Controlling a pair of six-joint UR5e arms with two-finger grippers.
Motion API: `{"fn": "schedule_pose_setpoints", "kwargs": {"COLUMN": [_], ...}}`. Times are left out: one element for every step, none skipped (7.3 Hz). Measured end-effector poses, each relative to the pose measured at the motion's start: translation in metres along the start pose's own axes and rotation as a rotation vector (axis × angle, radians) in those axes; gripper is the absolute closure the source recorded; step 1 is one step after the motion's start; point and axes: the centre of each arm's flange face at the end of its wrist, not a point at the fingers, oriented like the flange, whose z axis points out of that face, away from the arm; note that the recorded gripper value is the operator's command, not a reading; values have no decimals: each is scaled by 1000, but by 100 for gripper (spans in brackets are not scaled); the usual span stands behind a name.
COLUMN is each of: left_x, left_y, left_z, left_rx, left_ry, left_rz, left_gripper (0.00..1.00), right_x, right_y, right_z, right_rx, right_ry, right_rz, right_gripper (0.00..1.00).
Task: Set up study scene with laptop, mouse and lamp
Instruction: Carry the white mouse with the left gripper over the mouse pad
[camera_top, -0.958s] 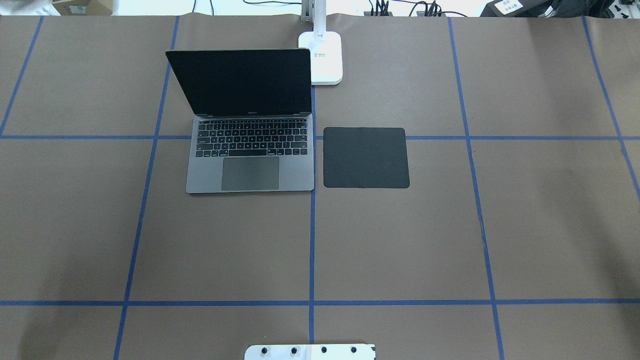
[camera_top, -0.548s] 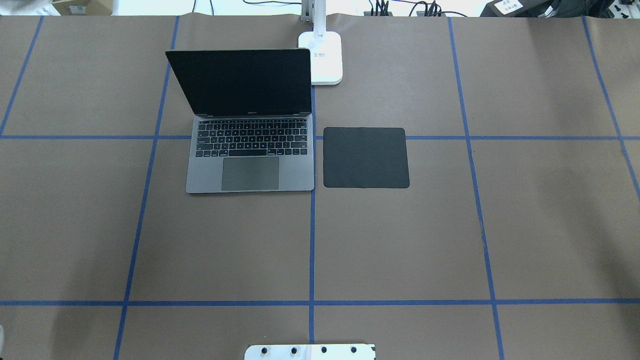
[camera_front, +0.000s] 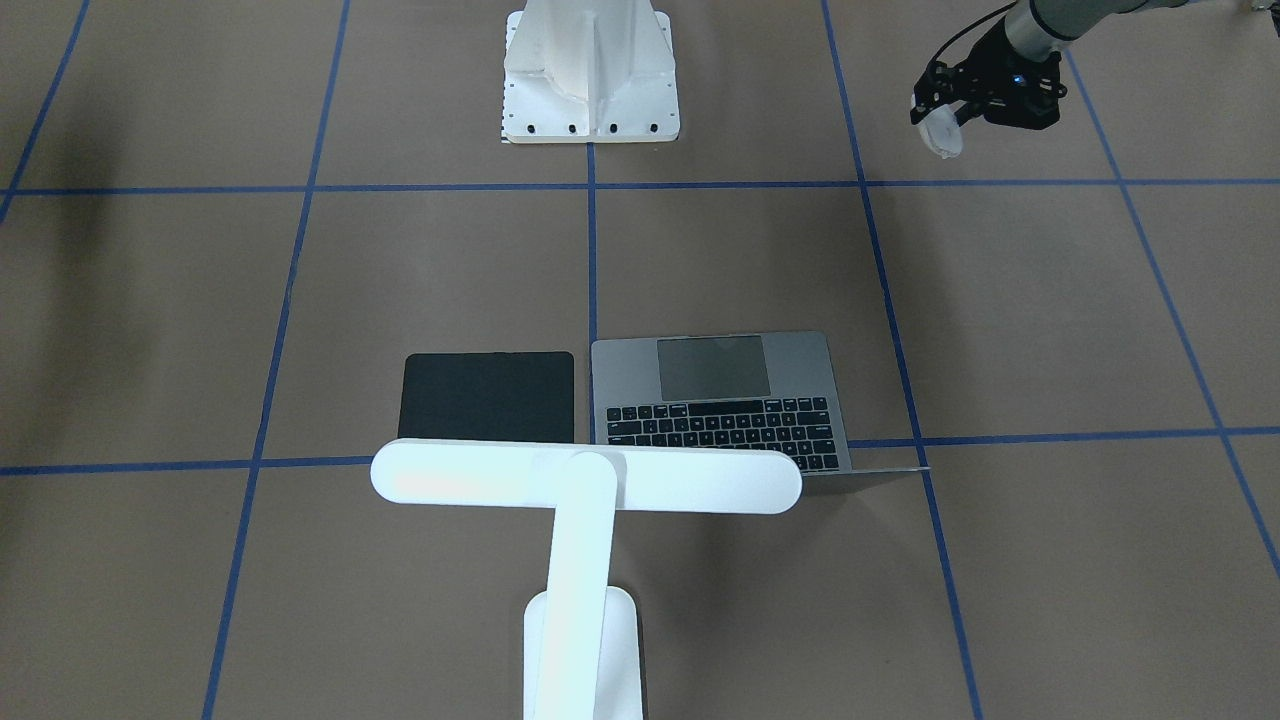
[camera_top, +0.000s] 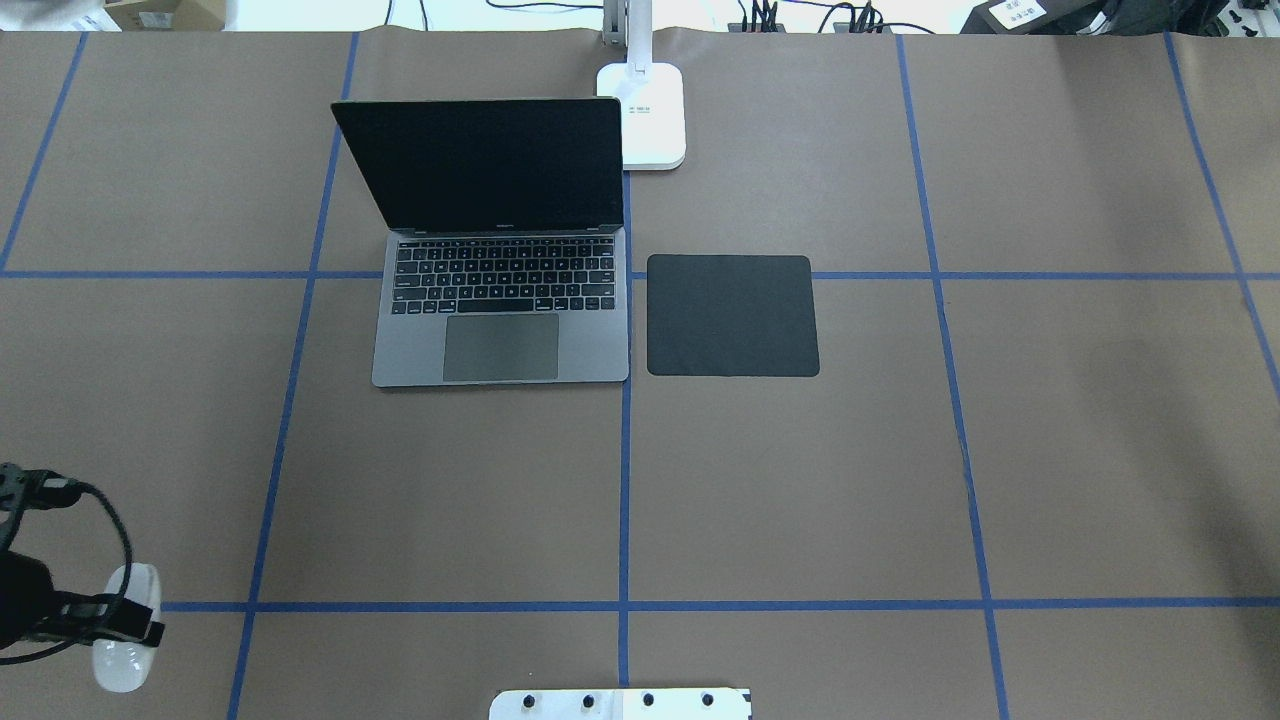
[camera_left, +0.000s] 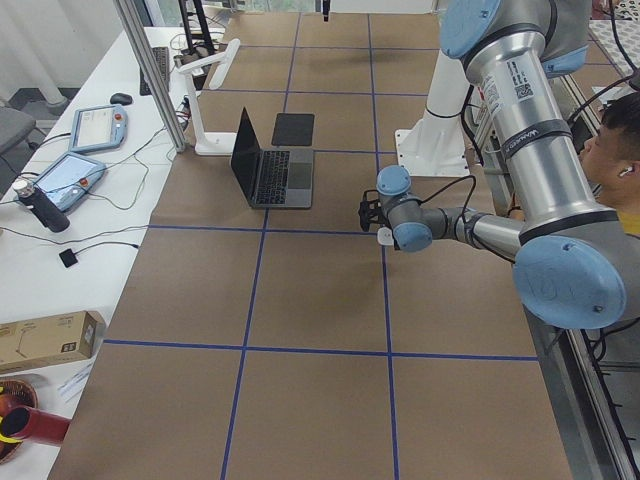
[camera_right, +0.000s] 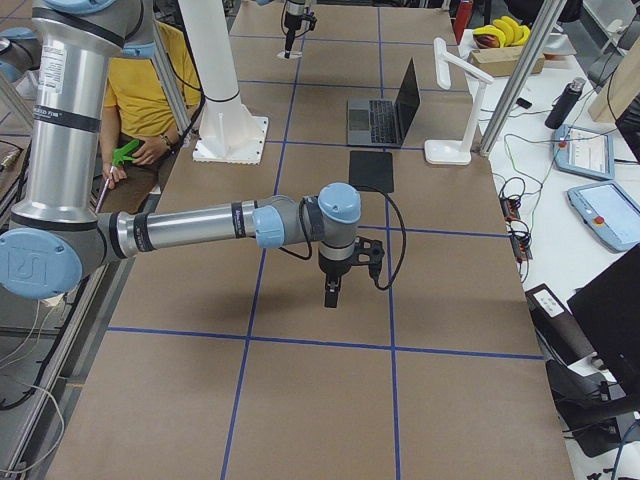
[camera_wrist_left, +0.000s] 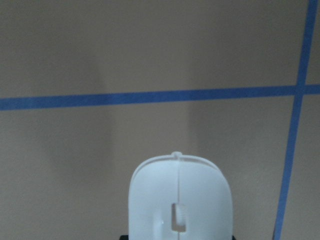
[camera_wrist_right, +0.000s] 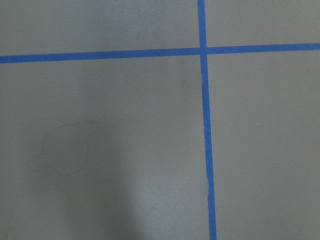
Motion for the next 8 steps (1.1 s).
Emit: {"fn": "schedule_pose_setpoints", "kwargs": {"left_x": [41,87,140,195,251,302,346,390], "left_y": [-20,-41,-64,-84,-103,-121,-141,-164], "left_z": [-1,-2,-7,-12,-18,-23,-21,-13], "left_rx": [14,24,34,39,44,55,70,84], "left_ry": [-3,-11,-26,-49,-76,-95,-109,-126], "left_rz": [-11,-24,-40,-54,-66,-74,-78,-84], "left_gripper": [77,77,77,77,77,77,76,76], "right_x": [0,1,3,7,18,35,56,72], "right_y": [0,1,1,2,5,11,19,26], "right_z": [0,0,0,-1,-1,-2,-2,-1], "right_rx": [0,-1,1,2,2,2,-2,-7], "right_ry": [1,2,3,6,10,14,15,15], "right_rz": [1,2,3,-8,-42,-89,-136,-161], "right_gripper": [0,0,0,0,0,0,0,0]}}
